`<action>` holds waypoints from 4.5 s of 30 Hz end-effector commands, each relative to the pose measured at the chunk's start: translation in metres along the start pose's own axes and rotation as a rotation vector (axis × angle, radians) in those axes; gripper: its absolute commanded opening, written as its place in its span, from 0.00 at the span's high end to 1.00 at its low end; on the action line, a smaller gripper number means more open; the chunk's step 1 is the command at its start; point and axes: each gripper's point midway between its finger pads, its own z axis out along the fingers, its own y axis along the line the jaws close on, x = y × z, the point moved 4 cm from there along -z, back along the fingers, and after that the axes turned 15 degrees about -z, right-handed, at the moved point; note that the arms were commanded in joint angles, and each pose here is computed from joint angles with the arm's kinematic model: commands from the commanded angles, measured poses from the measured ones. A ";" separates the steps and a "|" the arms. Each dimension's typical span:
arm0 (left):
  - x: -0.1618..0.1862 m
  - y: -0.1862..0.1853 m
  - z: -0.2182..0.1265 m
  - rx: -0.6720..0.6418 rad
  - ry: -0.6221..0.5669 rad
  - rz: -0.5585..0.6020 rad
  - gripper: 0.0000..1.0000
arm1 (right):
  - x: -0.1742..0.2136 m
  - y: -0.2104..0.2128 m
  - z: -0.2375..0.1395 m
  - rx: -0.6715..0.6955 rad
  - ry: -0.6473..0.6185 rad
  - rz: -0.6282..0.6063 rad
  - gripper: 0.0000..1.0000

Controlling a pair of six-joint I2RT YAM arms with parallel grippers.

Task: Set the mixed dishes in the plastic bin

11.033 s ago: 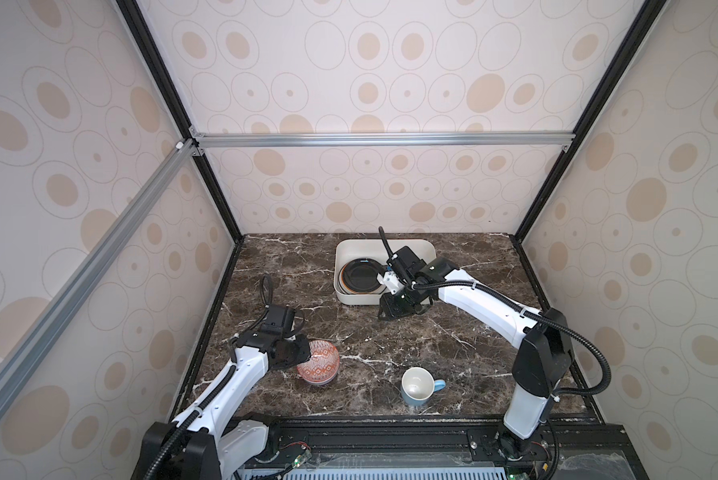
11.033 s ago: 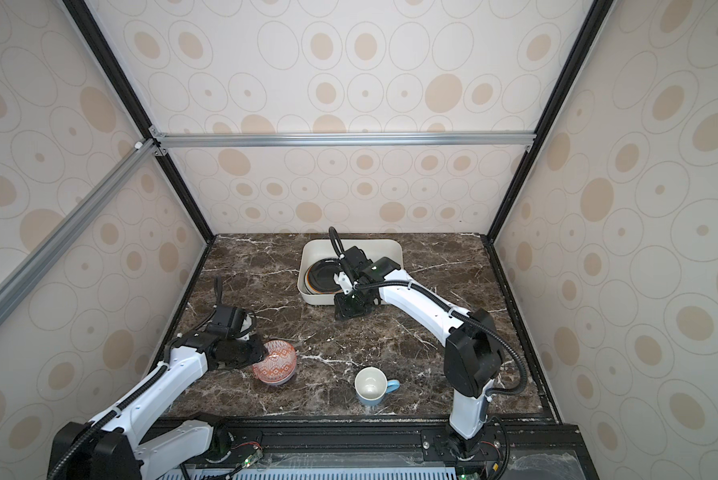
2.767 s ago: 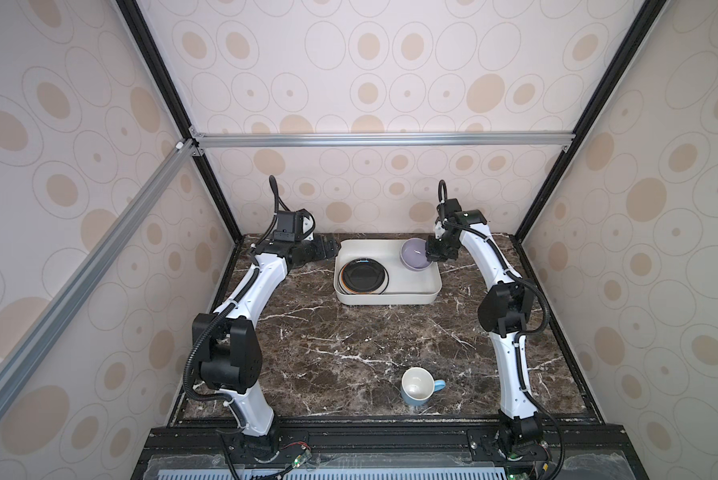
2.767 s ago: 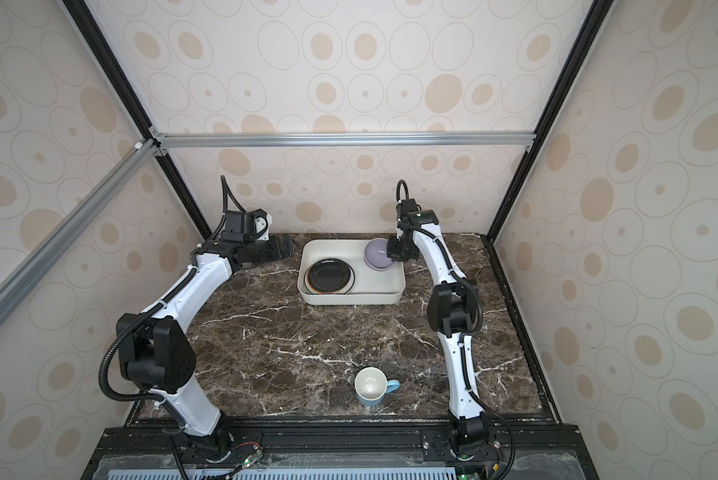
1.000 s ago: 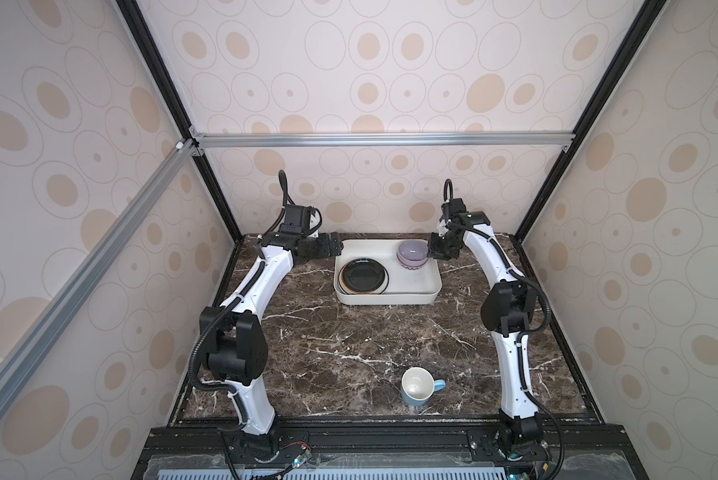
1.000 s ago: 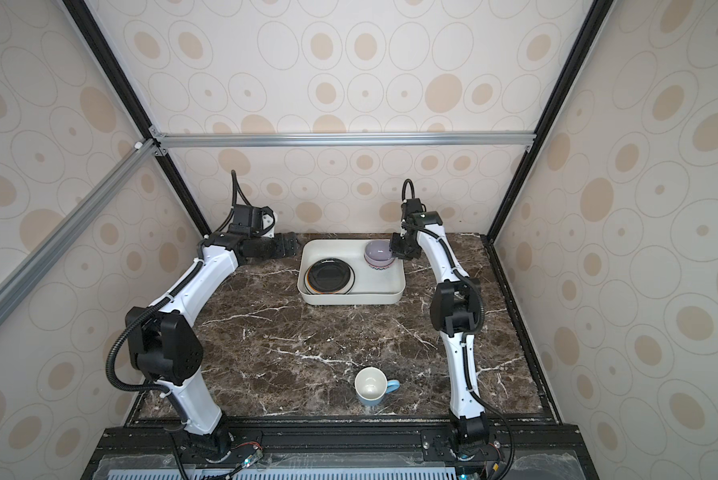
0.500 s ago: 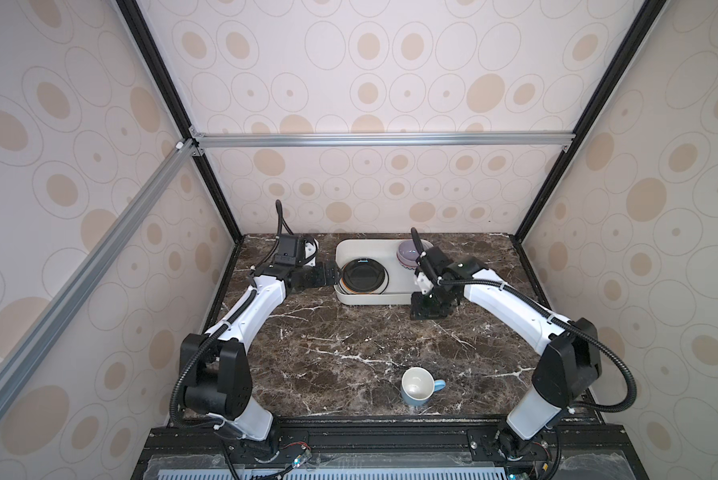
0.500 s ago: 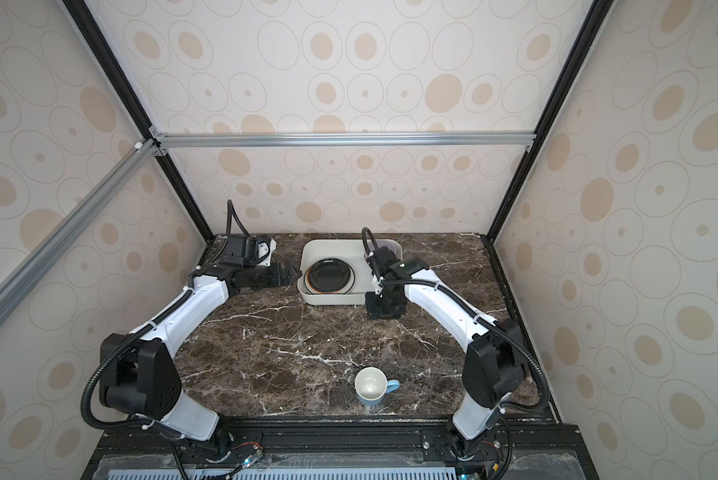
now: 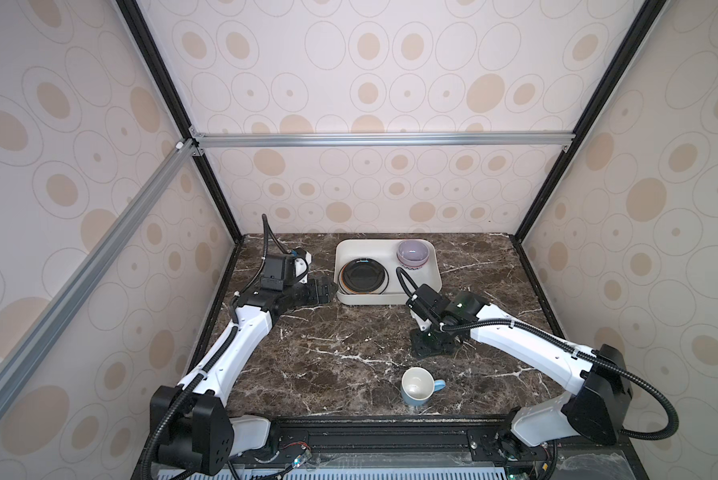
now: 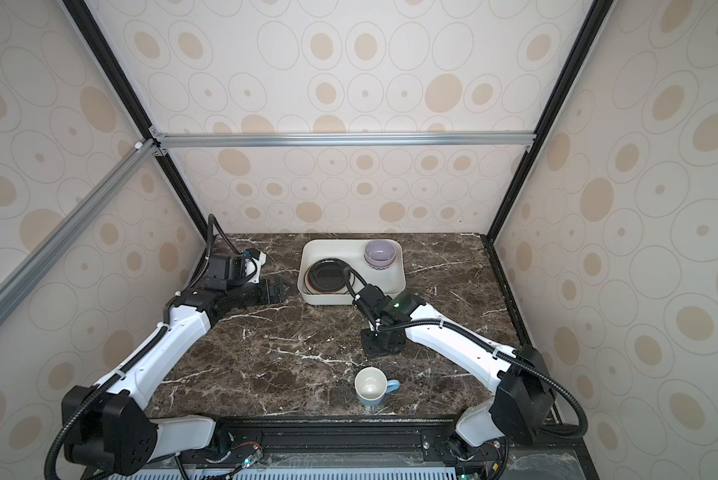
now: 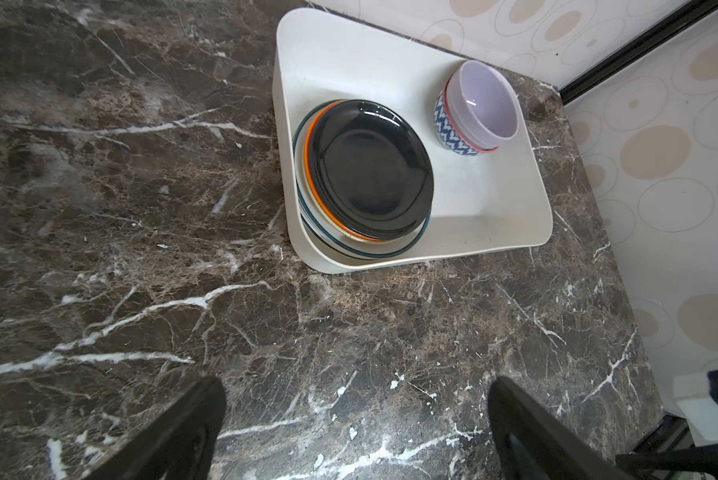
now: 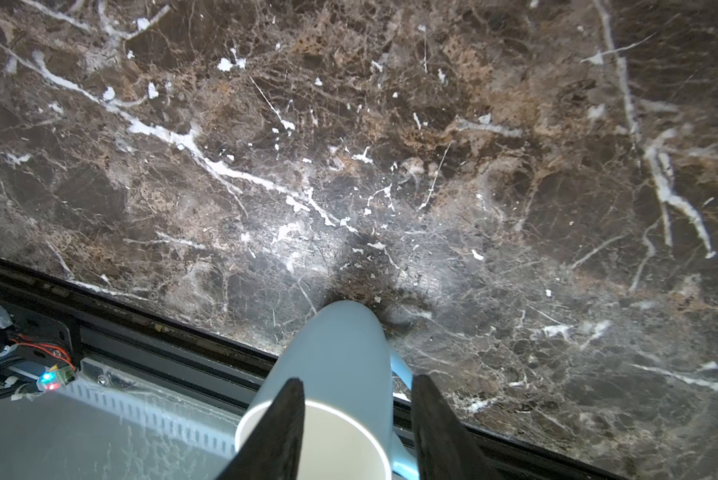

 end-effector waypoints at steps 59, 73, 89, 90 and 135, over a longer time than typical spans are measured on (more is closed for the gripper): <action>-0.086 -0.032 0.032 -0.034 -0.089 0.044 0.01 | -0.157 -0.080 -0.049 0.174 -0.115 0.019 1.00; -0.123 -0.037 0.055 -0.069 -0.094 0.077 0.01 | -0.207 -0.149 -0.006 0.190 -0.085 0.137 1.00; -0.136 -0.028 0.068 -0.091 -0.074 0.069 0.01 | -0.223 -0.177 0.033 0.167 -0.053 0.180 0.84; -0.136 -0.028 0.068 -0.091 -0.074 0.069 0.01 | -0.223 -0.177 0.033 0.167 -0.052 0.178 0.80; -0.008 0.155 -0.038 -0.377 -0.892 0.171 0.01 | -0.031 -0.159 -0.039 0.378 -0.612 -0.007 0.00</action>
